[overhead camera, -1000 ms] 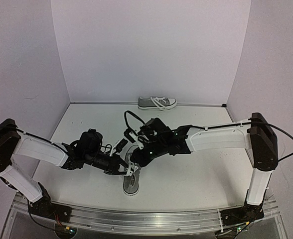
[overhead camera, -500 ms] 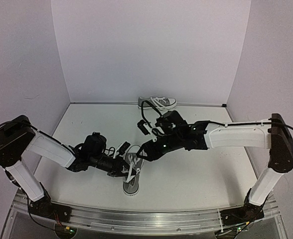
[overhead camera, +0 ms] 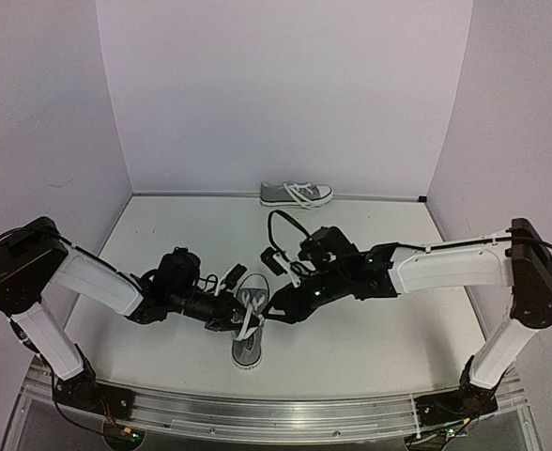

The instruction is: Tie the shoes

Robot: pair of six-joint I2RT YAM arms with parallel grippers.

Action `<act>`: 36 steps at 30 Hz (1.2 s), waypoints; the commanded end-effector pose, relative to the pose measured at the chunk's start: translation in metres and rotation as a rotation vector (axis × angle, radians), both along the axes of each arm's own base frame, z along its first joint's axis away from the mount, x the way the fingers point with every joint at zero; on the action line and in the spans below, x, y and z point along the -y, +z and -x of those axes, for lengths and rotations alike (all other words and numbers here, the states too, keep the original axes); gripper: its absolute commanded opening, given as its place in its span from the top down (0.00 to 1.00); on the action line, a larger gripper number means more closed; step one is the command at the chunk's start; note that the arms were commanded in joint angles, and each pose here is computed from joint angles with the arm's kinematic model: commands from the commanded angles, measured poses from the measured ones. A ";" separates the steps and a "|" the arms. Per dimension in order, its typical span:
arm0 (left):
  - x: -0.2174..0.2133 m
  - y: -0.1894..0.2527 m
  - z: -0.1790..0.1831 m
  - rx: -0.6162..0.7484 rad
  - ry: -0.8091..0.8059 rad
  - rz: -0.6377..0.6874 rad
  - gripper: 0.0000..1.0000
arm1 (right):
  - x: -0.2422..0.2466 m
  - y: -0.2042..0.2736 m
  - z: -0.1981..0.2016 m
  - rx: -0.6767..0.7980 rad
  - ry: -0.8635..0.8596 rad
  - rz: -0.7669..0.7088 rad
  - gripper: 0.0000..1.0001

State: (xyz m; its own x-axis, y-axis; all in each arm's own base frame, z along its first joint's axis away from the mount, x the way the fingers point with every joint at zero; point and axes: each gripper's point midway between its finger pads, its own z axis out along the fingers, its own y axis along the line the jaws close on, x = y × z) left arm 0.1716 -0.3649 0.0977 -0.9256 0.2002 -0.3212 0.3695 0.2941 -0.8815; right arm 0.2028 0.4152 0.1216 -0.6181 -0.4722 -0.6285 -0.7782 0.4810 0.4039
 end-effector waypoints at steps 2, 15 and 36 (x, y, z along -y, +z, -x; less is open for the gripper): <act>0.008 0.019 -0.004 0.043 -0.030 0.073 1.00 | -0.006 -0.013 -0.003 0.049 0.031 0.011 0.61; 0.004 0.012 -0.005 0.040 -0.038 0.064 1.00 | -0.019 -0.021 -0.013 -0.040 -0.005 -0.028 0.67; 0.003 0.010 -0.007 0.043 -0.032 0.063 1.00 | -0.032 -0.029 -0.014 -0.049 0.048 -0.036 0.69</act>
